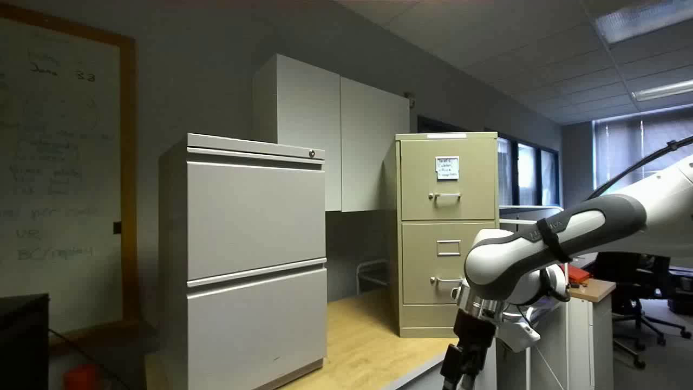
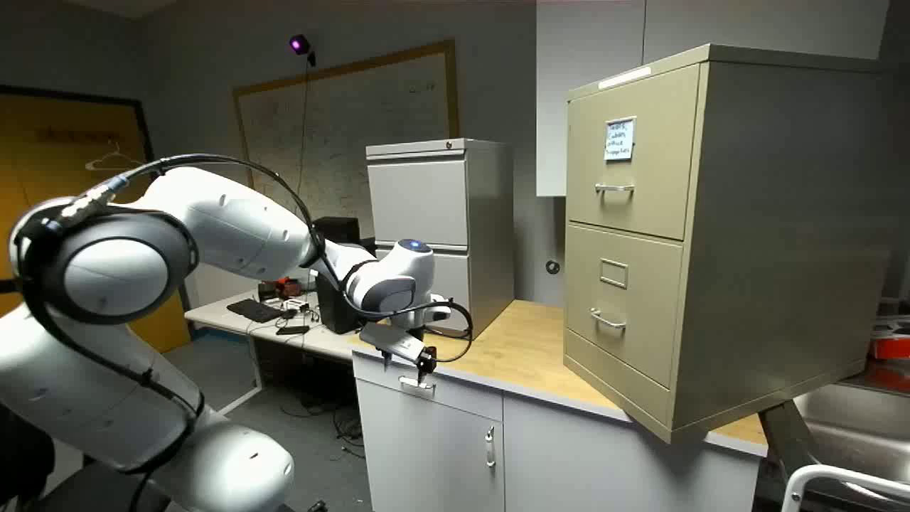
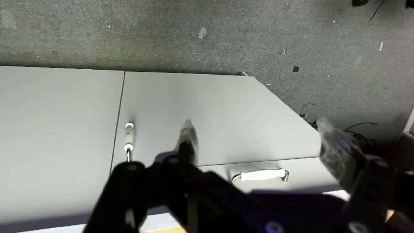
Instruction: Open the bottom drawer of right cabinet
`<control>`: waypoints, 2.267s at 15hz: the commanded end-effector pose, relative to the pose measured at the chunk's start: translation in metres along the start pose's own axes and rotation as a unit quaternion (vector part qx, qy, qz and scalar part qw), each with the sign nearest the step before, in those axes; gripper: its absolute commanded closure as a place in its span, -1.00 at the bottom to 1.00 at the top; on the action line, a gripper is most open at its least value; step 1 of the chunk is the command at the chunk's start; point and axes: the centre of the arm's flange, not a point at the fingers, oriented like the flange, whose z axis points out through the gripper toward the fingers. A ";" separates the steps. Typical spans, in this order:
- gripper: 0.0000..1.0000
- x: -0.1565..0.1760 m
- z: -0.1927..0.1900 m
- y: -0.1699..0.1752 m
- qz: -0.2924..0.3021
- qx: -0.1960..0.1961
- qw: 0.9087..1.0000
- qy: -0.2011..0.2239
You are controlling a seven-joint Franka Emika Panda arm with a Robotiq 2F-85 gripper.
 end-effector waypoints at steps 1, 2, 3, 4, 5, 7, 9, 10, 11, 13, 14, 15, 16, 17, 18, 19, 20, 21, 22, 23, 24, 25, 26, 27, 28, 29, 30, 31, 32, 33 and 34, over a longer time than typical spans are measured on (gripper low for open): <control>-1.00 0.000 0.000 0.000 0.000 0.000 1.000 0.000; -1.00 0.000 0.000 0.000 0.000 0.000 1.000 0.000; -1.00 0.000 0.000 0.000 0.000 0.000 1.000 0.000; -1.00 0.000 0.000 0.000 0.000 0.000 1.000 0.000; -1.00 0.000 0.000 0.000 0.000 0.000 1.000 0.000; -1.00 0.000 0.000 0.000 0.000 0.000 1.000 0.000; -1.00 0.000 0.000 0.000 0.000 0.000 1.000 0.000; -1.00 0.000 0.000 0.000 0.000 0.000 1.000 0.000; -1.00 0.001 0.002 0.001 -0.001 -0.002 1.000 -0.002; -1.00 0.006 0.002 0.004 -0.004 -0.016 1.000 -0.005; -1.00 0.010 0.001 0.006 -0.007 -0.027 1.000 -0.008; -1.00 0.013 0.001 0.008 -0.012 -0.039 0.999 -0.010; -1.00 0.019 -0.001 0.012 -0.017 -0.053 0.998 -0.009; -1.00 0.025 -0.004 0.015 -0.020 -0.064 0.998 -0.006; -1.00 0.034 -0.010 0.020 -0.020 -0.070 0.997 0.003; -1.00 0.041 -0.015 0.025 -0.019 -0.076 0.997 0.011; -1.00 0.050 -0.022 0.030 -0.017 -0.081 0.996 0.020; -1.00 0.058 -0.029 0.035 -0.016 -0.087 0.996 0.029; -1.00 0.068 -0.036 0.042 -0.018 -0.096 0.995 0.036; -1.00 0.076 -0.043 0.047 -0.020 -0.108 0.993 0.042; -1.00 0.086 -0.051 0.054 -0.025 -0.124 0.991 0.044; -1.00 0.095 -0.057 0.061 -0.031 -0.142 0.988 0.045; -1.00 0.104 -0.065 0.071 -0.039 -0.167 0.984 0.045; -1.00 0.111 -0.071 0.079 -0.045 -0.187 0.980 0.044; -1.00 0.120 -0.079 0.090 -0.055 -0.212 0.975 0.042; -1.00 0.126 -0.085 0.099 -0.064 -0.230 0.970 0.039; -1.00 0.133 -0.091 0.111 -0.078 -0.245 0.966 0.035; -1.00 0.140 -0.097 0.120 -0.088 -0.257 0.962 0.032; -1.00 0.147 -0.101 0.130 -0.099 -0.269 0.958 0.032; -1.00 0.154 -0.104 0.138 -0.109 -0.279 0.953 0.032; -1.00 0.160 -0.106 0.146 -0.120 -0.291 0.949 0.032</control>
